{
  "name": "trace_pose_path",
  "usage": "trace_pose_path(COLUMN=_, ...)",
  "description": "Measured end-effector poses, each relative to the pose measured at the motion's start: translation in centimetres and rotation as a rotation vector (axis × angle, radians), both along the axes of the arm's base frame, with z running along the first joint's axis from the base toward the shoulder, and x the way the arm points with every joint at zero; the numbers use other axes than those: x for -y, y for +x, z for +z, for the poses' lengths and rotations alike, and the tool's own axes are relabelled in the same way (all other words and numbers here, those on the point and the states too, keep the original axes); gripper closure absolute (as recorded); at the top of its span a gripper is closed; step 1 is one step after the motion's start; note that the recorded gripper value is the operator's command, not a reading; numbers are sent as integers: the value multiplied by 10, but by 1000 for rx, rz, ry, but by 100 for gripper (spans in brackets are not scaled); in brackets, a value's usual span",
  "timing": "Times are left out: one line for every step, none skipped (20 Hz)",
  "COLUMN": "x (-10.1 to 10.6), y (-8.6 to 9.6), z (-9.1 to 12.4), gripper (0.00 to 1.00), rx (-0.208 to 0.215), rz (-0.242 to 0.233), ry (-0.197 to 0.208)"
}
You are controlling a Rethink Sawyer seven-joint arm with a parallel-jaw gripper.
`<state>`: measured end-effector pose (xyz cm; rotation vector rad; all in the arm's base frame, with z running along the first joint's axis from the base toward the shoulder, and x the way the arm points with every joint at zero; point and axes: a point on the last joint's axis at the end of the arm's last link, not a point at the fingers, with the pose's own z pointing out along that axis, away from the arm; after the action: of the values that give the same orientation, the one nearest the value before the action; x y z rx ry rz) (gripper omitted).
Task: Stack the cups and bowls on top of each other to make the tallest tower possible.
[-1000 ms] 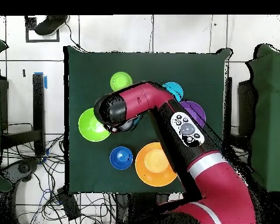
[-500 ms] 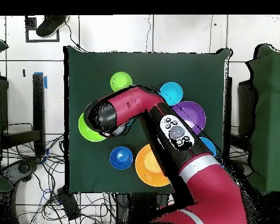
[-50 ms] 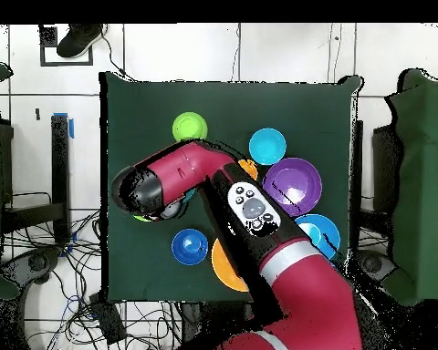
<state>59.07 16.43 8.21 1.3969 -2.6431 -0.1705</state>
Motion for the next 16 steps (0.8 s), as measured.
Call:
trace_pose_path(x=-5, y=-2, z=0, gripper=100, rx=0, rz=6, ry=2)
trace_pose_path(x=-8, y=-3, z=0, gripper=100, rx=0, rz=10, ry=4)
trace_pose_path(x=-13, y=-5, z=0, gripper=100, rx=-1, rz=16, ry=7)
trace_pose_path(x=-16, y=-5, z=0, gripper=100, rx=-2, rz=18, ry=9)
trace_pose_path(x=-18, y=-7, z=0, gripper=100, rx=-2, rz=20, ry=10)
trace_pose_path(x=-22, y=-8, z=-1, gripper=100, rx=-6, rz=23, ry=10)
trace_pose_path(x=-24, y=-9, z=-1, gripper=100, rx=-7, rz=25, ry=9)
trace_pose_path(x=-26, y=-10, z=-1, gripper=100, rx=-9, rz=27, ry=8)
trace_pose_path(x=-29, y=-12, z=-2, gripper=100, rx=-12, rz=30, ry=8)
trace_pose_path(x=-34, y=-14, z=-2, gripper=100, rx=-16, rz=34, ry=7)
trace_pose_path(x=-38, y=-16, z=-2, gripper=100, rx=-18, rz=38, ry=7)
trace_pose_path(x=-41, y=-17, z=-2, gripper=100, rx=-20, rz=41, ry=7)
trace_pose_path(x=-45, y=-18, z=-2, gripper=100, rx=-21, rz=45, ry=6)
trace_pose_path(x=-48, y=-20, z=-2, gripper=100, rx=-23, rz=50, ry=6)
trace_pose_path(x=-52, y=-21, z=-3, gripper=100, rx=-24, rz=54, ry=6)
trace_pose_path(x=-55, y=-22, z=-3, gripper=100, rx=-25, rz=57, ry=6)
